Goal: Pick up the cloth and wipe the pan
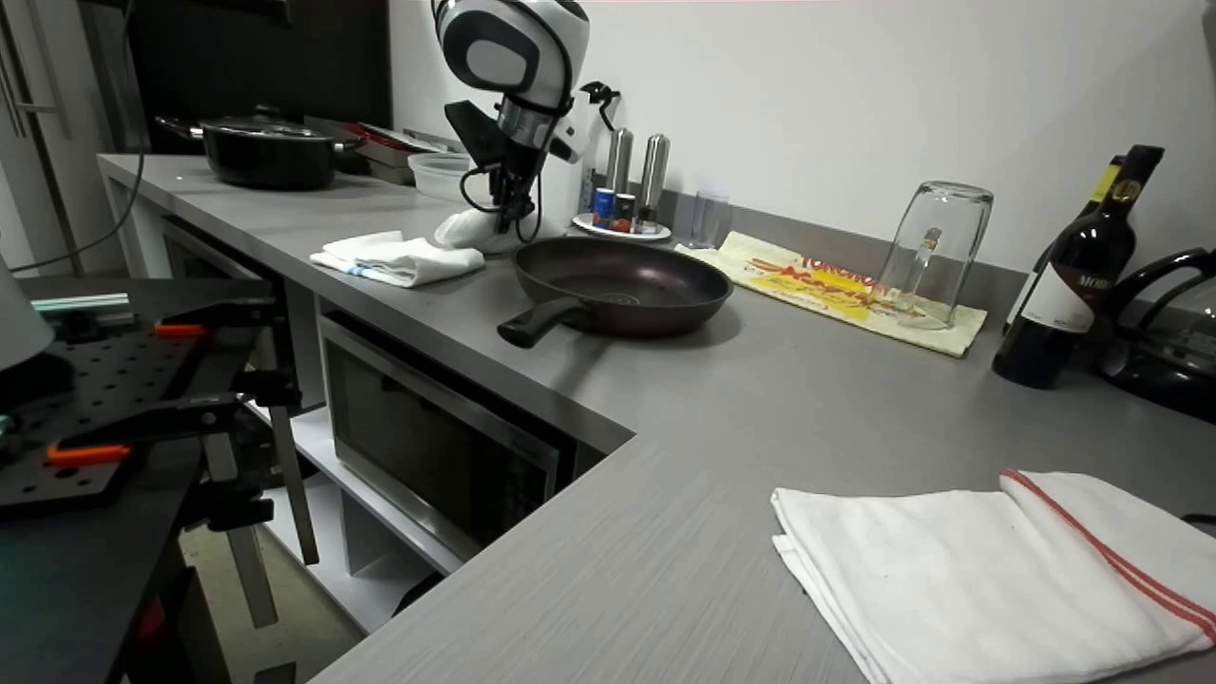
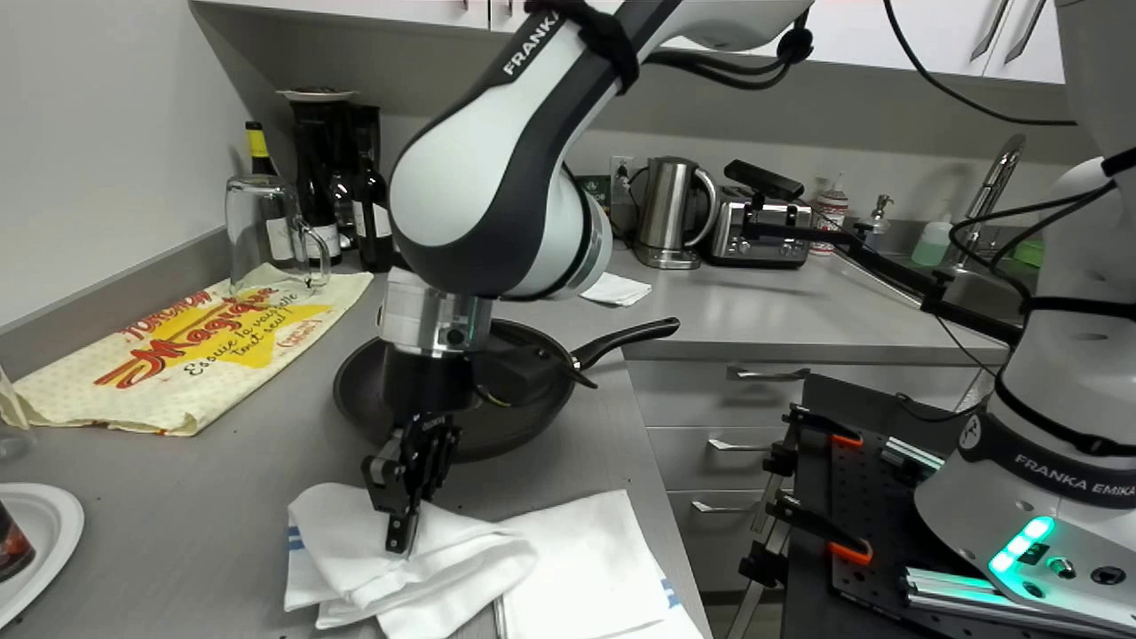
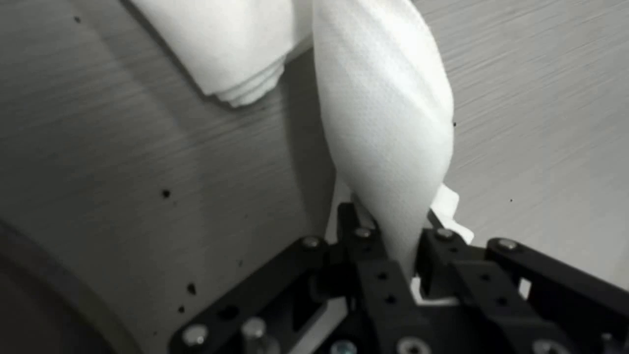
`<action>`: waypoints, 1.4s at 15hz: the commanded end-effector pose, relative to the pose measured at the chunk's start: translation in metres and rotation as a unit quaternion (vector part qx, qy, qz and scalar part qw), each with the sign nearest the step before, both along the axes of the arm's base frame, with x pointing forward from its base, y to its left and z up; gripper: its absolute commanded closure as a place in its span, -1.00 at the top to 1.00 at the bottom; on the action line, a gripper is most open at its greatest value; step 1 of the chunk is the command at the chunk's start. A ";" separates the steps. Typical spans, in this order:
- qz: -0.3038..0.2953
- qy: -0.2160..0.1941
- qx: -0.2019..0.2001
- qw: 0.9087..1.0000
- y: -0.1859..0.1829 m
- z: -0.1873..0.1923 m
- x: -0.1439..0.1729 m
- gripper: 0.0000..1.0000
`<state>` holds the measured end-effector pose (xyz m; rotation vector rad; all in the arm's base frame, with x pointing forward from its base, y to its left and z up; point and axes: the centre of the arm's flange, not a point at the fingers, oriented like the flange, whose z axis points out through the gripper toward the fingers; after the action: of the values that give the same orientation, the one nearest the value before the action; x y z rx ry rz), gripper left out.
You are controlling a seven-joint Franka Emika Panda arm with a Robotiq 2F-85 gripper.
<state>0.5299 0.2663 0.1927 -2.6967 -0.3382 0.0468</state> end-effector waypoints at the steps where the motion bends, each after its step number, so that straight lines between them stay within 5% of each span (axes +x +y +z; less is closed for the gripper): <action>1: 0.006 -0.042 -0.018 0.999 -0.017 0.054 0.001 -0.92; 6: 0.000 -0.094 -0.038 0.995 -0.064 0.107 0.020 -0.92; 8: 0.008 -0.113 -0.082 0.990 -0.097 0.117 0.025 -0.92; 12: 0.030 -0.141 -0.201 0.969 -0.158 0.109 0.034 -0.92; 15: 0.051 -0.148 -0.288 0.945 -0.184 0.096 0.036 -0.92; 21: 0.066 -0.178 -0.372 0.909 -0.174 0.084 0.040 -0.92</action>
<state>0.5670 0.0771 0.2816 -3.3640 -0.7317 -0.3066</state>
